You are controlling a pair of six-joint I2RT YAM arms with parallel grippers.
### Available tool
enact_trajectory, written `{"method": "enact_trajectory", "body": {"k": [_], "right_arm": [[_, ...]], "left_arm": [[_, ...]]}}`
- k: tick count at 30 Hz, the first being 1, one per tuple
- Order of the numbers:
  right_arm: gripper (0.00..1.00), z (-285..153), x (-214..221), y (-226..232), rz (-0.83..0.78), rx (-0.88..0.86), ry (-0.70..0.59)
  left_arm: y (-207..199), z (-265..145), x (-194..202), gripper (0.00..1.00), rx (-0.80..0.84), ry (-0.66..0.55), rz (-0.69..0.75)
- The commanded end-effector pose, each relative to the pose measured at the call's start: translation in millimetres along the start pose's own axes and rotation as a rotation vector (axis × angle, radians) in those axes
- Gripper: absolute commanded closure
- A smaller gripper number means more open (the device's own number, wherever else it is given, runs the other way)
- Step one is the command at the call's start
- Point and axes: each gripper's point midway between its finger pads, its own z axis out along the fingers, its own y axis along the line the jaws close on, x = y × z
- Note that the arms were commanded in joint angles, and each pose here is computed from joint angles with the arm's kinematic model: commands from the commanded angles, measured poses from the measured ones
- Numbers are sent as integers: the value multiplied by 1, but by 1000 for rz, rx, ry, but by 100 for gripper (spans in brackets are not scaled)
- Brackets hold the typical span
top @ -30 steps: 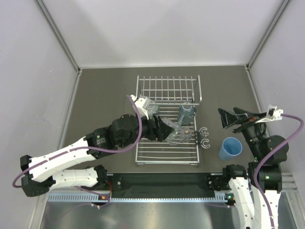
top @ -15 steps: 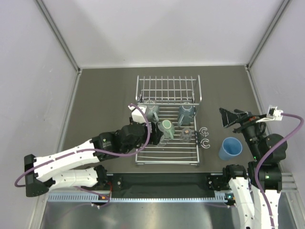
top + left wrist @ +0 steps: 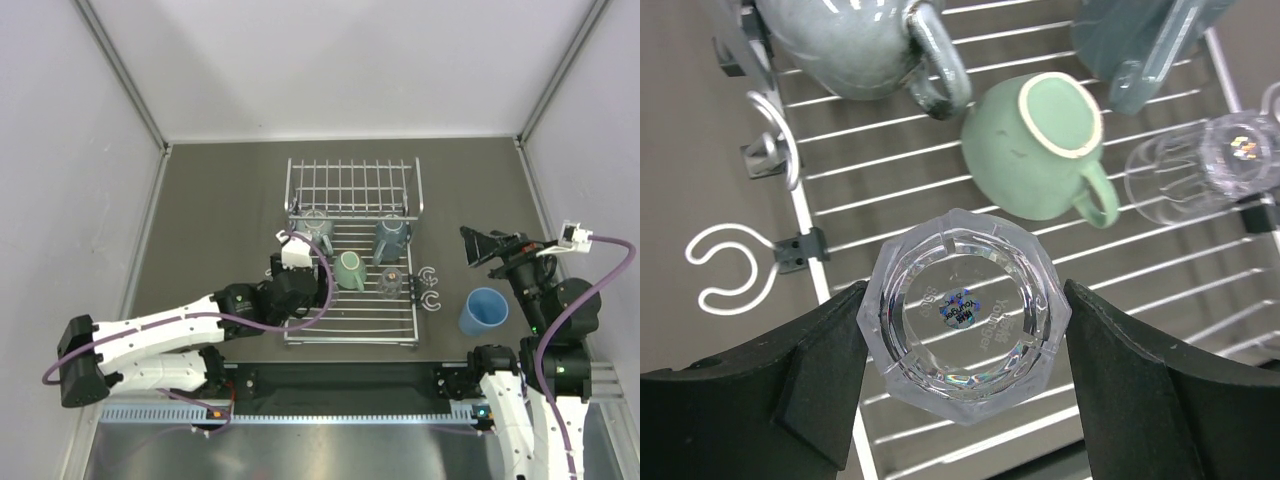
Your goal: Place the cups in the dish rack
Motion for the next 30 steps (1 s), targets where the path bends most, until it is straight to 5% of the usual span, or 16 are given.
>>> {"method": "enact_trajectory", "body": {"k": [1, 30], "right_arm": [[0, 4, -2, -5, 3, 20, -12], [0, 11, 7, -13, 9, 35, 18]], "left_arm": [[0, 8, -18, 100, -31, -105, -6], [4, 46, -15, 100, -156, -97, 163]]}}
